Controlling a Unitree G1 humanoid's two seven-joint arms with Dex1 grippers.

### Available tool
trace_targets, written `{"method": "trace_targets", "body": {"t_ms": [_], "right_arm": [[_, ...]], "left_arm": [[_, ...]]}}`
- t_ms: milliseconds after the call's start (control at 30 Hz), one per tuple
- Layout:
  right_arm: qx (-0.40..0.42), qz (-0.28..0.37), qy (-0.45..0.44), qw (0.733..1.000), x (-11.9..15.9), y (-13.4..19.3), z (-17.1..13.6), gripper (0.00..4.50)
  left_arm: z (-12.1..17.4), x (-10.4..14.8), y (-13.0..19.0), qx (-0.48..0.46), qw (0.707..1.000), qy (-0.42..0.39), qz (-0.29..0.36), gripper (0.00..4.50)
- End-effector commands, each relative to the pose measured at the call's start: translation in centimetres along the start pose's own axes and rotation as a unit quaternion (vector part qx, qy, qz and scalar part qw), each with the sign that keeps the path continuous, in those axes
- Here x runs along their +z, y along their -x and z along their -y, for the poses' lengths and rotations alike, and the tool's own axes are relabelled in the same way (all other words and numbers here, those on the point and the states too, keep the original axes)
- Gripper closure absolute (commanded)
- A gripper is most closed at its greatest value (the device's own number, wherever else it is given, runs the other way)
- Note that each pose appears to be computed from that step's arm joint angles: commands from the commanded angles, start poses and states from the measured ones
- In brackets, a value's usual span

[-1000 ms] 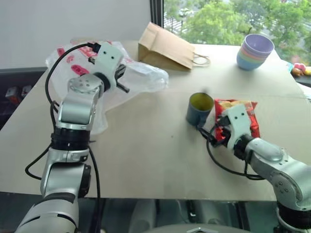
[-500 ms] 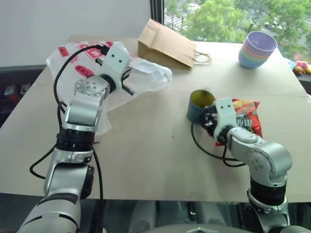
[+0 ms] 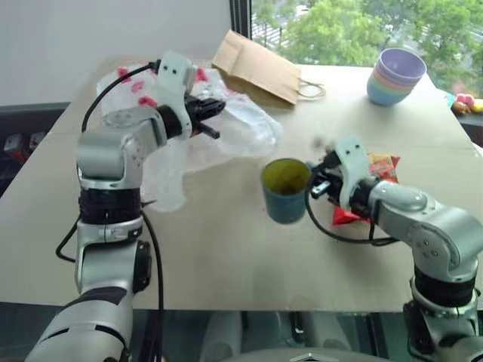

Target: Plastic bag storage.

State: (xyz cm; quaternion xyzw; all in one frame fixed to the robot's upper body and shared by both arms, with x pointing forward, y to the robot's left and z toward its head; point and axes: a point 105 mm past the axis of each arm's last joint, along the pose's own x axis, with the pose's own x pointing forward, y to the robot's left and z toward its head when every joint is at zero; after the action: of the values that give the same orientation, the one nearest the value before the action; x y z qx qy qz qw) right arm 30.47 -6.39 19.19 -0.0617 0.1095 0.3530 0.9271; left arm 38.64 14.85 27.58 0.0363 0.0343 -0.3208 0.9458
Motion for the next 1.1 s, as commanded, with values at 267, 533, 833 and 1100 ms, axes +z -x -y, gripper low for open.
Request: {"method": "trace_targets", "body": {"t_ms": [267, 533, 833, 1100], "right_arm": [[0.002, 0.048, -0.026, 0.999, 3.8, -5.4, -0.7, 4.47], [-0.049, 0.047, -0.055, 0.996, 4.1, -10.6, 0.0, 4.47], [-0.131, 0.065, -0.075, 0.986, 4.8, -12.4, 2.8, 4.47], [-0.052, 0.14, -0.094, 0.984, 7.3, -14.3, -0.5, 4.47]], "left_arm": [[3.9, 2.9, 1.1, -0.098, 0.991, 0.087, 0.04, 4.5], [6.3, 2.4, 1.3, -0.136, 0.984, 0.116, 0.015, 4.5], [6.9, 2.0, 1.7, -0.153, 0.969, 0.192, -0.005, 4.5], [7.7, 3.2, 0.6, -0.181, 0.946, 0.266, 0.033, 4.5]]}}
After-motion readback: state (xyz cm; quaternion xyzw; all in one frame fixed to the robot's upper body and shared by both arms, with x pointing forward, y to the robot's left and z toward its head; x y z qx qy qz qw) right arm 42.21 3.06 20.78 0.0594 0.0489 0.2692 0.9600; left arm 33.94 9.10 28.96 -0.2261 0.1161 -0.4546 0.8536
